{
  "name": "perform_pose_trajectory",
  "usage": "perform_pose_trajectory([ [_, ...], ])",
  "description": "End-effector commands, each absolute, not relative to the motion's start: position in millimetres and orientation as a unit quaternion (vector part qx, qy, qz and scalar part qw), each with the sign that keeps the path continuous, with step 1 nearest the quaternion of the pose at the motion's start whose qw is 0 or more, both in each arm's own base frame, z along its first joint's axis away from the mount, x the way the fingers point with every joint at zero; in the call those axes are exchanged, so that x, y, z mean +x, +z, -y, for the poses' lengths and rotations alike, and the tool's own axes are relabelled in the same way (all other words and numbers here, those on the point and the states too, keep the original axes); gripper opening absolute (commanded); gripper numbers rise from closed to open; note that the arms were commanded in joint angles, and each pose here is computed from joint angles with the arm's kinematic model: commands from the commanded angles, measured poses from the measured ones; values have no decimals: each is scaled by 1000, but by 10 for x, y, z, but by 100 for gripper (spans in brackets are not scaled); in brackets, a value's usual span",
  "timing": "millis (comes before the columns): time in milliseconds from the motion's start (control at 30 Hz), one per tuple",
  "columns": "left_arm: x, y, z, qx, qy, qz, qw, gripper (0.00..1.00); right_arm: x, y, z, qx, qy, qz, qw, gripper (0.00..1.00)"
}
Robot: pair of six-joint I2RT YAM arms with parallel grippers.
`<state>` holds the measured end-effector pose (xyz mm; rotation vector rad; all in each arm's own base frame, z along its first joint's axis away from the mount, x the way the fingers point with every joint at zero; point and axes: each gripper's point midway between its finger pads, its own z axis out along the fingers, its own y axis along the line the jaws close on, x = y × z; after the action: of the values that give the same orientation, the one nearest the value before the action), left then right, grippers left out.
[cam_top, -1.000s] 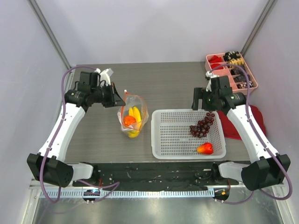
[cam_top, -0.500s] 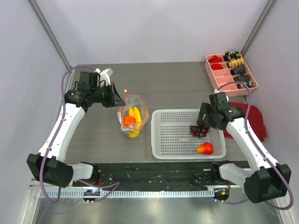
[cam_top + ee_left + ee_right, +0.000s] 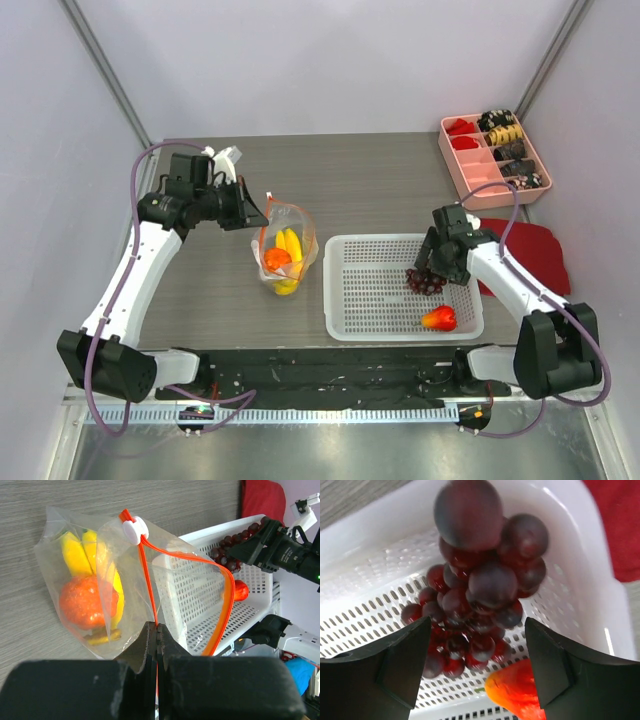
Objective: Place the food in the zip-top bag and seal the zipper
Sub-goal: Pick up the fake fruit from the bin, then place the fake fruit in the zipper food storage bag.
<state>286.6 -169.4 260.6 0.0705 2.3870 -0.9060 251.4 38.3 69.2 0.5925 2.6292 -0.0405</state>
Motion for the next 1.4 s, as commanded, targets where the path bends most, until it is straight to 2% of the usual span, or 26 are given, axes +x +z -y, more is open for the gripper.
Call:
perform_pose_trajectory([
  [0,2918,2833,1709,43,-350,-876,330,0,2817,628,-484,235,17,-937,258,79],
  [300,2908,2763,1694,44,-344,-880,325,0,2787,459,-479,222,11,-944,245,72],
  [400,2919,2766,1698,46,-344,-880,324,0,2755,516,-578,210,42,-947,239,39],
  [433,2932,2776,1698,45,-345,-879,325,0,2782,612,-596,209,52,-944,249,23],
  [633,2900,2772,1697,48,-345,-879,326,0,2910,1224,-612,185,71,-930,308,2],
  [800,2882,2787,1703,49,-349,-877,327,0,2970,1949,-663,155,107,-906,379,1],
  [1000,2877,2812,1724,51,-355,-874,327,0,3186,2994,-1104,46,228,-843,486,1],
  [1200,2900,2828,1748,48,-361,-874,322,0,3208,3807,-1862,-114,257,-760,586,1],
  [1367,2904,2838,1754,49,-362,-874,320,0,2937,4223,-2661,-233,276,-662,657,1],
])
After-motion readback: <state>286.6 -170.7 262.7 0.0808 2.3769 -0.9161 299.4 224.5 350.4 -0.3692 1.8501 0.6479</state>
